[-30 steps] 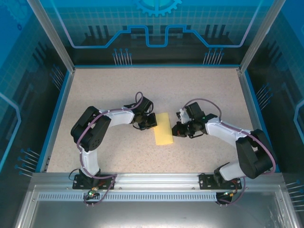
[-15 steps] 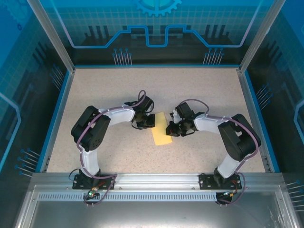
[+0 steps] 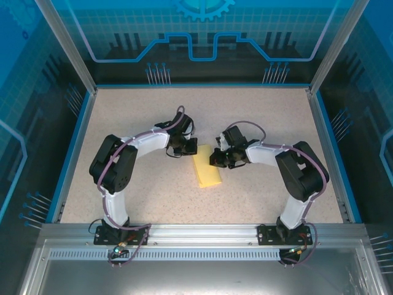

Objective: Fold a paper plane with a square sheet of paper (pick it up from the middle)
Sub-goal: Rotate the square sheet of paper at the center of the table.

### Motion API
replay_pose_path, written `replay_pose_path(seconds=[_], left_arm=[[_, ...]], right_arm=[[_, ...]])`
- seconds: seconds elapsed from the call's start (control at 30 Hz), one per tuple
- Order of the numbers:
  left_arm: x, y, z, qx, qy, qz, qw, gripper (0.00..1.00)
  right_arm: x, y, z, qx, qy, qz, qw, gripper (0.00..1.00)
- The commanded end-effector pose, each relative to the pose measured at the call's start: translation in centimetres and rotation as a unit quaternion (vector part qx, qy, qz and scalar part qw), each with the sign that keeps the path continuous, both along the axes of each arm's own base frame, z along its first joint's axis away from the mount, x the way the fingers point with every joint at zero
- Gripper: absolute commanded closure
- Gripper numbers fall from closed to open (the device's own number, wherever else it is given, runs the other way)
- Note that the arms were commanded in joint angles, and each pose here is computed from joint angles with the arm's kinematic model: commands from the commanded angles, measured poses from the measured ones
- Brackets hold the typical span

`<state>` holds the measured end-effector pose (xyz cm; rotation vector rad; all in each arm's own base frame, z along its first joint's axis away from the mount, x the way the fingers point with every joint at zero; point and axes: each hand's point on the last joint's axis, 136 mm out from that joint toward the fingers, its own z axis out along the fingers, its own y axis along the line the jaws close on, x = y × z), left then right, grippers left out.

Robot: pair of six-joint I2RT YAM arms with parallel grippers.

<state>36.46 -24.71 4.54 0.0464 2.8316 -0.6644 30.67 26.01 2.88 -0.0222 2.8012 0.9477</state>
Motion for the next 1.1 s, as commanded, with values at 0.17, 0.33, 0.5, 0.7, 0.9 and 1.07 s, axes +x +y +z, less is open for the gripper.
replay_pose_path(seconds=[0.17,0.33,0.5,0.7,0.9,1.07], left_arm=[[0.2,-1.4,4.5,-0.074,-0.027,0.027,0.997,1.00],[-1.0,-0.6,5.2,-0.093,-0.035,0.061,0.993,1.00],[-3.2,1.0,4.5,-0.085,-0.030,0.094,0.992,1.00],[-6.1,4.4,3.0,-0.055,-0.025,0.153,0.986,1.00],[-8.1,7.9,2.4,-0.005,-0.028,0.209,0.978,0.91],[-8.7,9.5,2.8,0.006,-0.033,0.252,0.967,0.67]], right_arm=[[-1.5,-1.0,-1.6,-0.053,0.015,-0.007,0.998,1.00],[-3.3,-1.7,-2.5,-0.087,0.036,-0.025,0.995,1.00],[-5.9,-2.3,-3.4,-0.125,0.072,-0.064,0.988,1.00],[-8.6,1.4,-3.0,-0.096,0.103,-0.088,0.986,1.00],[-5.7,4.3,0.2,-0.111,0.028,-0.017,0.993,1.00],[-3.6,4.9,0.0,-0.150,-0.004,0.037,0.988,1.00]])
